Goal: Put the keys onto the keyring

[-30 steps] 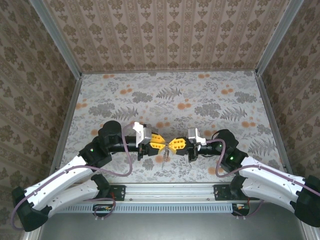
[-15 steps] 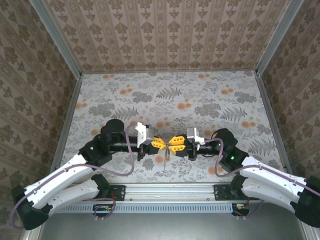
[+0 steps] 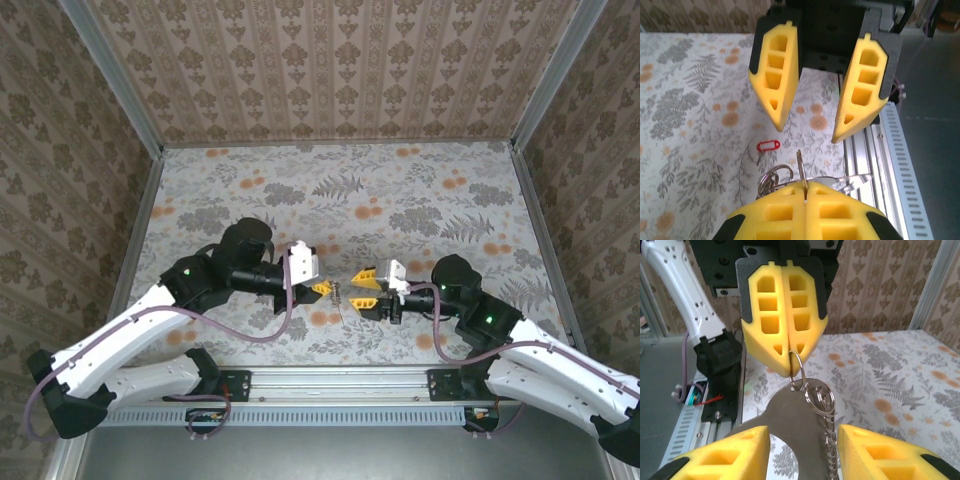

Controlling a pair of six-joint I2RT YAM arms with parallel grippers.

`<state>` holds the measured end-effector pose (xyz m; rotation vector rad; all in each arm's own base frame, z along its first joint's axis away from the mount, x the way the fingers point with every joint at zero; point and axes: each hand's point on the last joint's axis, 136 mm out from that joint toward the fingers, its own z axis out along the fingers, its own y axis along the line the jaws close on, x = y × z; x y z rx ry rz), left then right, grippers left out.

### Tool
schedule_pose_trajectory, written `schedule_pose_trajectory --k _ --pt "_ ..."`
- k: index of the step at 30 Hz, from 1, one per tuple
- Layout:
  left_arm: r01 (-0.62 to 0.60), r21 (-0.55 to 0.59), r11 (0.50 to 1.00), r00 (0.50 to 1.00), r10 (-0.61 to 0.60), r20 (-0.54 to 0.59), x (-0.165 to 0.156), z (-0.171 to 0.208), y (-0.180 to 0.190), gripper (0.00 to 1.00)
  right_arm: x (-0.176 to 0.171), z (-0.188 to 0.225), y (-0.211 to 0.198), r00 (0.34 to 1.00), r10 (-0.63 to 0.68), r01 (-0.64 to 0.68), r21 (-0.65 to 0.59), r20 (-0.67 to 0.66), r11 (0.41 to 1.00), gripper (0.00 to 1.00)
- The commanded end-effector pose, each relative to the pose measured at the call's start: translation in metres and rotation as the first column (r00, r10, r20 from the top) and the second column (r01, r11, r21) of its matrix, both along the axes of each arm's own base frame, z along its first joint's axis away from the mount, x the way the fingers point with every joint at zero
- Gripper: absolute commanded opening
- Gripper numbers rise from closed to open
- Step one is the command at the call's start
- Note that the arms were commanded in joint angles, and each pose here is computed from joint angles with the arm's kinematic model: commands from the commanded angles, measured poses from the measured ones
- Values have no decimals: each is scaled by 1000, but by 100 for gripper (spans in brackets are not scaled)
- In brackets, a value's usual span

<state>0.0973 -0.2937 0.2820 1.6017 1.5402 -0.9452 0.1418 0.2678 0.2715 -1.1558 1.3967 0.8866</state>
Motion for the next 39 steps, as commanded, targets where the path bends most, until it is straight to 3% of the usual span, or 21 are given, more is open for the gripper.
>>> schedule_pose_trajectory --k 1,12,25,28,31,35,39 --pt "24 34 999 999 -25 33 -4 0 4 0 -4 2 4 999 32 -31 -26 12 999 39" --pt "43 104 994 999 -46 23 -4 -15 0 0 -13 10 26 987 159 -159 -1 19 987 36" --pt "64 107 992 998 -65 8 -8 -18 -2 0 -6 -2 37 987 160 -161 -37 -21 986 26" --pt "67 106 992 998 -68 6 -9 -18 -2 0 -6 -3 37 987 160 -161 -42 -18 986 18" --pt "64 117 991 998 -65 5 -8 -21 -2 0 -5 -3 36 988 155 -155 -42 -11 987 0" --pt "33 96 995 999 -35 20 -5 -19 0 0 -2 -2 34 992 127 -127 -27 10 992 0" --pt "-16 -62 998 1000 17 20 -4 2 7 21 -7 13 28 992 116 -119 67 44 991 0"
